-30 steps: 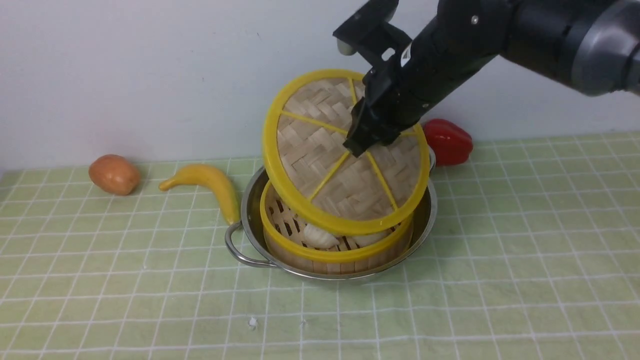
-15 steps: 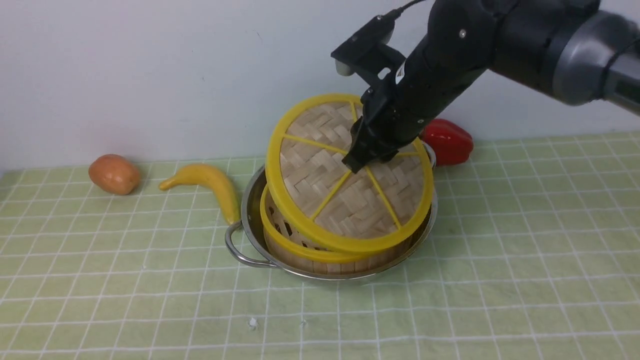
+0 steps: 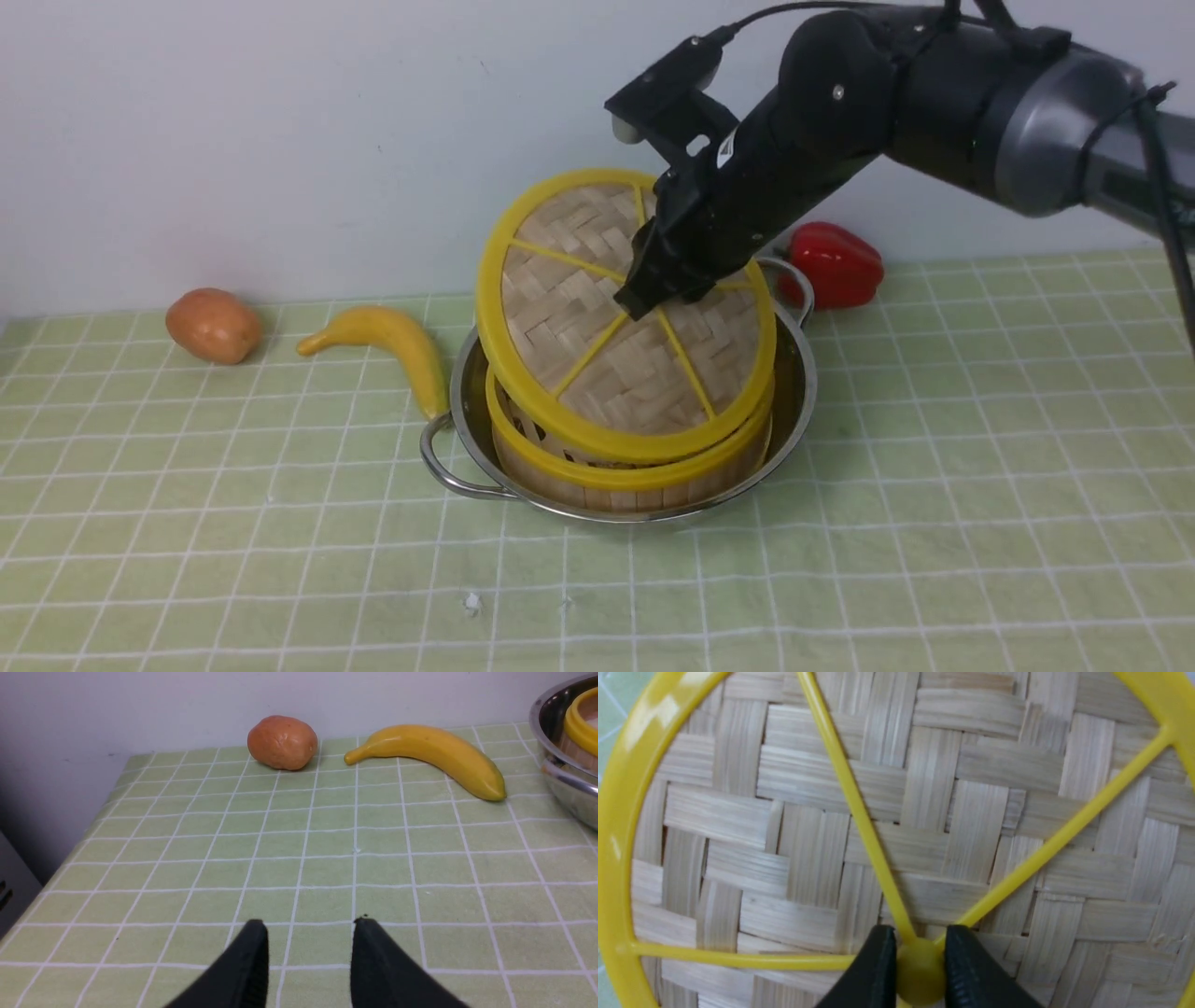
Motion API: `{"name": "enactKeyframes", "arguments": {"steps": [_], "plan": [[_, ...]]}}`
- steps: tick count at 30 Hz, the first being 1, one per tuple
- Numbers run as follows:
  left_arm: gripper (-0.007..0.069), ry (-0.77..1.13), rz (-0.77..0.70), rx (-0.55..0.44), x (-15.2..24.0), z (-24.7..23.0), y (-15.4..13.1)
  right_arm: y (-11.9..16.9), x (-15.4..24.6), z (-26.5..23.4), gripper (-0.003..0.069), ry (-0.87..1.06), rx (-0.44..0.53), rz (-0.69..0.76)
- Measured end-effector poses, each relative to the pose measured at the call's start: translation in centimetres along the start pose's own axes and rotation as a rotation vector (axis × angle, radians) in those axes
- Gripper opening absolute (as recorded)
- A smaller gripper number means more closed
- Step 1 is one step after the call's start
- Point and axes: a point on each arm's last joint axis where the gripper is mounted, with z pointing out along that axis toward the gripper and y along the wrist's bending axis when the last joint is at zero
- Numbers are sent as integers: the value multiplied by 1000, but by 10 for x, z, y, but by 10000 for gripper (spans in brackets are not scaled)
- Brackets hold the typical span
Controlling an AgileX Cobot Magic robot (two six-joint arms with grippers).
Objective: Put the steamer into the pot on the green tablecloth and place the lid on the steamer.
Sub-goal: 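Place the bamboo steamer lid onto the steamer basket in the pot with the right gripper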
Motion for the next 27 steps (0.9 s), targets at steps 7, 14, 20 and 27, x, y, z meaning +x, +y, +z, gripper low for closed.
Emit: {"name": "enactKeyframes", "arguments": {"steps": [7, 14, 20, 27], "plan": [[243, 0, 0, 0, 0, 0, 0, 3, -6, -26, 147, -25, 4, -24], [243, 0, 0, 0, 0, 0, 0, 5, -5, -35, 146, 0, -8, -13], [243, 0, 1, 0, 0, 0, 0, 2, 2, -7, 146, 35, -12, -3], [243, 0, 1, 0, 0, 0, 0, 1, 1, -2, 146, 17, -5, 0]]}}
